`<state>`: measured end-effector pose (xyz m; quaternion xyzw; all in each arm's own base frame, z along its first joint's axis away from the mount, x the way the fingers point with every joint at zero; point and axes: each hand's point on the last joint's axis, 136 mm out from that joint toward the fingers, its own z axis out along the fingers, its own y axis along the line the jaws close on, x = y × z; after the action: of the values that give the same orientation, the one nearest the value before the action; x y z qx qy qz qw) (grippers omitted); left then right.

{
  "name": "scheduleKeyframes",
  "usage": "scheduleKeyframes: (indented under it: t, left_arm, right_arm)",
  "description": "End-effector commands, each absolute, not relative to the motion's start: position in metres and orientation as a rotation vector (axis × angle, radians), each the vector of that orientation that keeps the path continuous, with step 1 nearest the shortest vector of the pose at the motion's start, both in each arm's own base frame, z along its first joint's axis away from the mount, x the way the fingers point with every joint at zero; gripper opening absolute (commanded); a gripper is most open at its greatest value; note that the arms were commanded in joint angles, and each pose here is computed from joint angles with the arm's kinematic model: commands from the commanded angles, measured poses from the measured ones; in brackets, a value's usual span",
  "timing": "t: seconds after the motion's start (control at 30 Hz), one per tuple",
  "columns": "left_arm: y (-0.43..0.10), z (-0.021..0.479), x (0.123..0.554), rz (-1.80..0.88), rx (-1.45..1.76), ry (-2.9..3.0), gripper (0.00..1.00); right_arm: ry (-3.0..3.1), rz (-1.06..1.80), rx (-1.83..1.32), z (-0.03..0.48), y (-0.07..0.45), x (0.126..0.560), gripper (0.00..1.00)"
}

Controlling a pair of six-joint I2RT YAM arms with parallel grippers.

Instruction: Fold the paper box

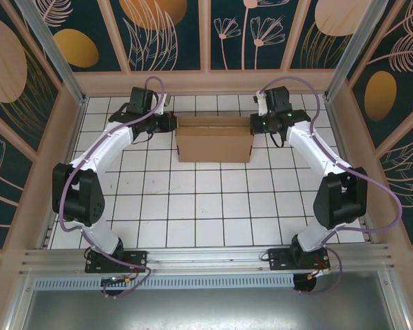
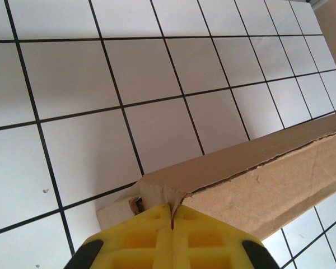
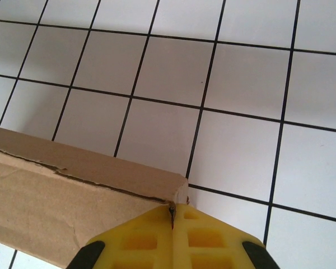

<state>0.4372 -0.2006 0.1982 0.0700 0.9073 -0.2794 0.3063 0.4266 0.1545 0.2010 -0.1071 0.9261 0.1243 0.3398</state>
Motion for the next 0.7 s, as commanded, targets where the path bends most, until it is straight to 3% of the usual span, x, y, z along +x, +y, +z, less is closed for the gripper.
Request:
scheduleKeyframes:
  t: [0.0, 0.67]
  left_arm:
    - [-0.218, 0.182, 0.417, -0.833, 0.193, 2.503, 0.00]
    - [-0.218, 0.182, 0.415, -0.831, 0.194, 2.519, 0.00]
  right_arm:
    - [2.473, 0.447, -0.239, 0.197, 0.169, 0.416, 0.00]
    - [2.512, 0.494, -0.166, 0.194, 0.169, 0.415, 0.00]
